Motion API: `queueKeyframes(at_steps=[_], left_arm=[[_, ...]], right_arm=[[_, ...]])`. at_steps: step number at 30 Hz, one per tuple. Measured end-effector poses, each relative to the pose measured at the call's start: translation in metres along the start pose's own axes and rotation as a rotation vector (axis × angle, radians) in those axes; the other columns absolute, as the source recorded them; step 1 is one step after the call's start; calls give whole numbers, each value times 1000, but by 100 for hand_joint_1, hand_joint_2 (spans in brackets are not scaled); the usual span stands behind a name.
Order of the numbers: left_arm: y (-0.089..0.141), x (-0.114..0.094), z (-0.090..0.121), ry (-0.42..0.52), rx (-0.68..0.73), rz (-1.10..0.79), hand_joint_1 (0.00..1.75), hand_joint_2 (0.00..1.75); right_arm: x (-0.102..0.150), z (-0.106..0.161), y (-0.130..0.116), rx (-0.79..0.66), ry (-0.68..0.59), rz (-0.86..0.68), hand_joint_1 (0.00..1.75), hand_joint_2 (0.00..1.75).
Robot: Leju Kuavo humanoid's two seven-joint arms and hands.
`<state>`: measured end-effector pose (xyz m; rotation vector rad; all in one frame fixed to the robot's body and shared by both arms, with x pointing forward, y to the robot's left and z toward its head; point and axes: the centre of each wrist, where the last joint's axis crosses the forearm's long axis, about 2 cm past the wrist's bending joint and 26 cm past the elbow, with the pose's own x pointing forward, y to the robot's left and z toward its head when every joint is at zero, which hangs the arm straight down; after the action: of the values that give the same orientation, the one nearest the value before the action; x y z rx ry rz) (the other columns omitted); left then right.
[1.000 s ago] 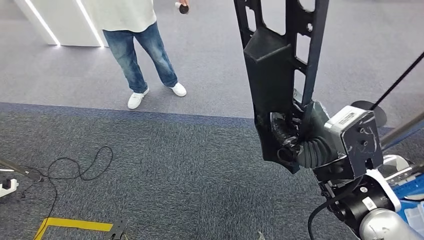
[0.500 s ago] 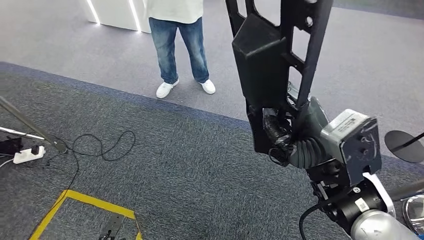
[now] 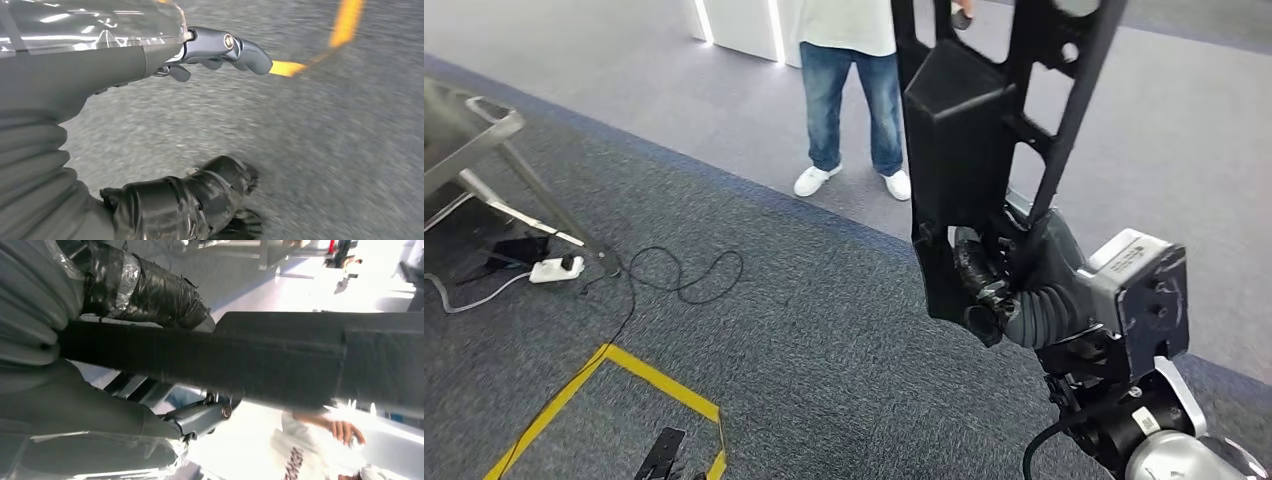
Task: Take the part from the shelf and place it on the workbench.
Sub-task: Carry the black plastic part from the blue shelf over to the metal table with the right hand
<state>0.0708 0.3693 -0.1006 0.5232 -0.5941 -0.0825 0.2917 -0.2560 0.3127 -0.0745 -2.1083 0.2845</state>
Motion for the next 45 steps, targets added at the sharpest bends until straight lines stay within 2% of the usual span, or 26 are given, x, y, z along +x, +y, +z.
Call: queueKeyframes(at_steps=[5,14,20,29,35,45], left_arm=[[-6,-3,4,96,-8,23,0,175],[-9,-2,5,126,-2,54,0,175],[-9,0,4,132,16,74,0,175],[-10,-4,7,93,12,61,0,175],[-14,0,6,83,-1,67,0,175],[-17,-2,9,52,3,54,0,175]], right_arm=[[-7,17,-5,-22,50,-27,175,175],[-6,22,-11,-23,39,-32,175,175],[-4,14,-14,-13,21,-72,175,175],[2,6,-16,-24,19,-67,175,175],[7,1,-17,-23,12,-40,175,175],[21,6,-17,-47,-20,-24,175,175]])
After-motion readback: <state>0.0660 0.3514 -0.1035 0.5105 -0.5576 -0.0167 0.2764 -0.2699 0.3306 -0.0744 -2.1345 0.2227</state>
